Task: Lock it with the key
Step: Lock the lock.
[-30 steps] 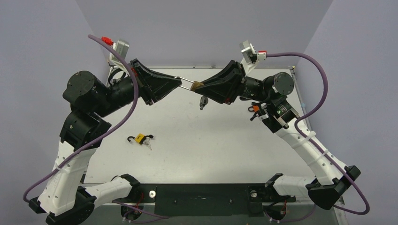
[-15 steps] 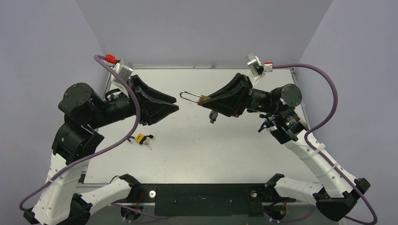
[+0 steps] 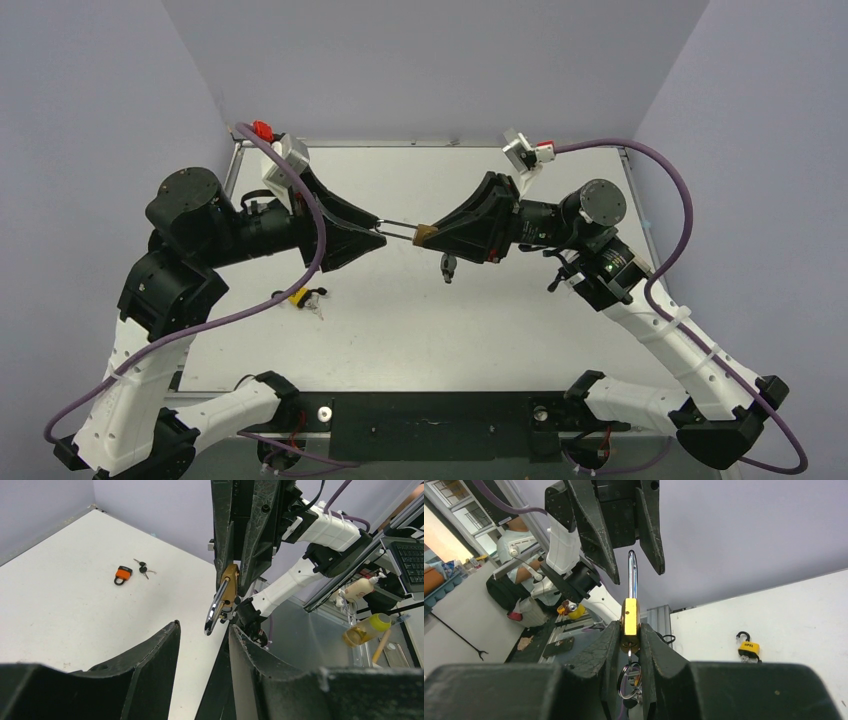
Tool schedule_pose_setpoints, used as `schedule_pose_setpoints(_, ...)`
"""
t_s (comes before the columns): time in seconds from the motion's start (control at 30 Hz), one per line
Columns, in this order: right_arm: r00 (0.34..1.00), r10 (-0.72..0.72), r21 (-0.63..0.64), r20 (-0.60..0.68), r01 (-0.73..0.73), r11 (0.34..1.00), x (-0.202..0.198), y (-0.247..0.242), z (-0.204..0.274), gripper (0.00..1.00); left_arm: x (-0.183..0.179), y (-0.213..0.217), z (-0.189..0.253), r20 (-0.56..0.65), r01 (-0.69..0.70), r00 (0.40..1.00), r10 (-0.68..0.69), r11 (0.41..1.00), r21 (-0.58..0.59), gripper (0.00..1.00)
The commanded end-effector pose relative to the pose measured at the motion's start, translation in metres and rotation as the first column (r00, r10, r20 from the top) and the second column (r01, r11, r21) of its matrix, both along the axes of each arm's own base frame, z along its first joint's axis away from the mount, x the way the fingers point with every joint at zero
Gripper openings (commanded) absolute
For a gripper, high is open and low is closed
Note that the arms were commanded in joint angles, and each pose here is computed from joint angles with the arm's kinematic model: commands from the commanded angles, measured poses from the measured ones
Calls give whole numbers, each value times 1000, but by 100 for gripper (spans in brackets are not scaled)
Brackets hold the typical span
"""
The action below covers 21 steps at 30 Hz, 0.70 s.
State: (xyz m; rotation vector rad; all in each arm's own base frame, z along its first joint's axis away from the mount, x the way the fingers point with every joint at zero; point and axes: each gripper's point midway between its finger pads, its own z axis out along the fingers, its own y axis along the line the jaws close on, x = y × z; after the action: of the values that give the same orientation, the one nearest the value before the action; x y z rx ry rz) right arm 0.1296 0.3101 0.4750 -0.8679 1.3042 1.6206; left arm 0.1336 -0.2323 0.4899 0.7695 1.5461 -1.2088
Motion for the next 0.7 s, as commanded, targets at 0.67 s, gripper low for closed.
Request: schedule_pose_setpoints(0.67, 996, -24, 3, 82, 24, 1000, -11, -11, 14, 0, -8, 1, 9, 59, 37, 998, -37, 999, 3, 28)
